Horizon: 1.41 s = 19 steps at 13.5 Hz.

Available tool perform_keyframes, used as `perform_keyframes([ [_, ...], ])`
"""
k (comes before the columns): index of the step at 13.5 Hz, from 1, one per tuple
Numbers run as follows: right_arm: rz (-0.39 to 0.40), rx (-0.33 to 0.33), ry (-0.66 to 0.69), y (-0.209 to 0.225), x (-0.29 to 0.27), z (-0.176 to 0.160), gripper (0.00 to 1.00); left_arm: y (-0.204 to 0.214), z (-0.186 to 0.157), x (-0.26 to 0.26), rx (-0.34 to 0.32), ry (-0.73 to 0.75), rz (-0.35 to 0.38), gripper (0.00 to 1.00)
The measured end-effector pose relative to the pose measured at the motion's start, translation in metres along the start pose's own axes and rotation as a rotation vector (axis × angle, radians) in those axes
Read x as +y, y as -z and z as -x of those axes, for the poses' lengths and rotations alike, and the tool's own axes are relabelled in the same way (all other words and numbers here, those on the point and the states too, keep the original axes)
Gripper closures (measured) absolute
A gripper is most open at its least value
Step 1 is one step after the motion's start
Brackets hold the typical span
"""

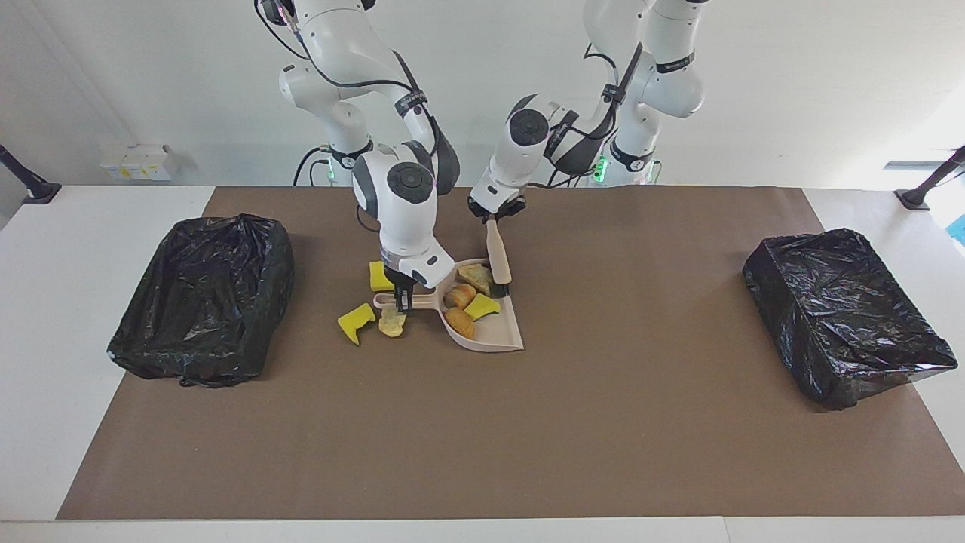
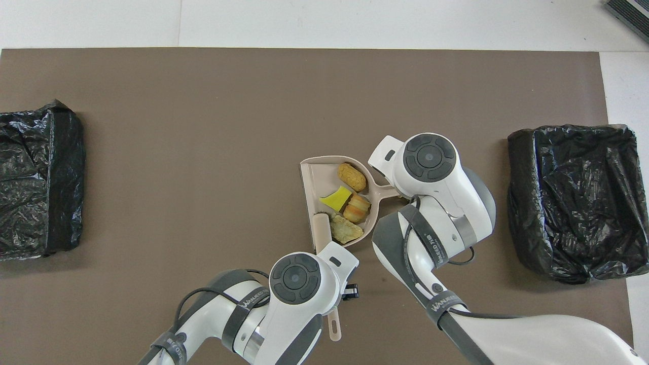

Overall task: Sweep and dump trash in bin
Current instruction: 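Carry the loaded dustpan to the black bag with the right gripper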

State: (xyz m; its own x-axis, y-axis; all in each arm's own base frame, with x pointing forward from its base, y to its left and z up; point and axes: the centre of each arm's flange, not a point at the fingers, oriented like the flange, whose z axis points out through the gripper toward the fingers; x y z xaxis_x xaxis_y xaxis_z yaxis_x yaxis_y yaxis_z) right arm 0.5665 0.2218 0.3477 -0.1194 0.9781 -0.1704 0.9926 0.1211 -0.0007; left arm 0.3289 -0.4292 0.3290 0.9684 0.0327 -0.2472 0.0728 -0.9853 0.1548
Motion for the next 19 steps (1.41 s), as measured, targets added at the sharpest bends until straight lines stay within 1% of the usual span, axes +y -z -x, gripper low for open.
perform_keyframes([
  [3,0.000,0.000,0.000,0.000,0.000,0.000,0.68,0.009,-0.018,-0.012,-0.030,0.040,-0.016,0.74],
  [6,0.000,0.000,-0.001,0.000,0.000,0.000,0.68,0.036,-0.048,-0.048,-0.065,0.088,-0.034,0.74],
  [7,-0.003,0.005,-0.005,0.000,0.000,0.001,0.68,0.046,-0.056,-0.061,-0.075,0.089,-0.042,0.74],
  [9,-0.018,0.037,-0.037,-0.002,0.001,0.005,0.68,0.062,-0.057,-0.074,-0.082,0.070,-0.070,0.74],
  [12,-0.033,0.094,-0.103,0.000,0.006,0.019,0.68,0.079,-0.044,-0.073,-0.076,0.044,-0.077,0.74],
  [14,-0.028,0.141,-0.162,0.010,0.011,0.036,0.68,0.080,-0.029,-0.072,-0.078,0.023,-0.085,0.74],
  [17,0.017,0.165,-0.238,0.043,0.015,0.081,0.68,0.059,0.015,-0.064,-0.086,-0.013,-0.120,0.74],
  [19,0.013,0.165,-0.301,0.062,0.013,0.123,0.68,0.049,0.044,-0.053,-0.071,0.009,-0.132,0.74],
])
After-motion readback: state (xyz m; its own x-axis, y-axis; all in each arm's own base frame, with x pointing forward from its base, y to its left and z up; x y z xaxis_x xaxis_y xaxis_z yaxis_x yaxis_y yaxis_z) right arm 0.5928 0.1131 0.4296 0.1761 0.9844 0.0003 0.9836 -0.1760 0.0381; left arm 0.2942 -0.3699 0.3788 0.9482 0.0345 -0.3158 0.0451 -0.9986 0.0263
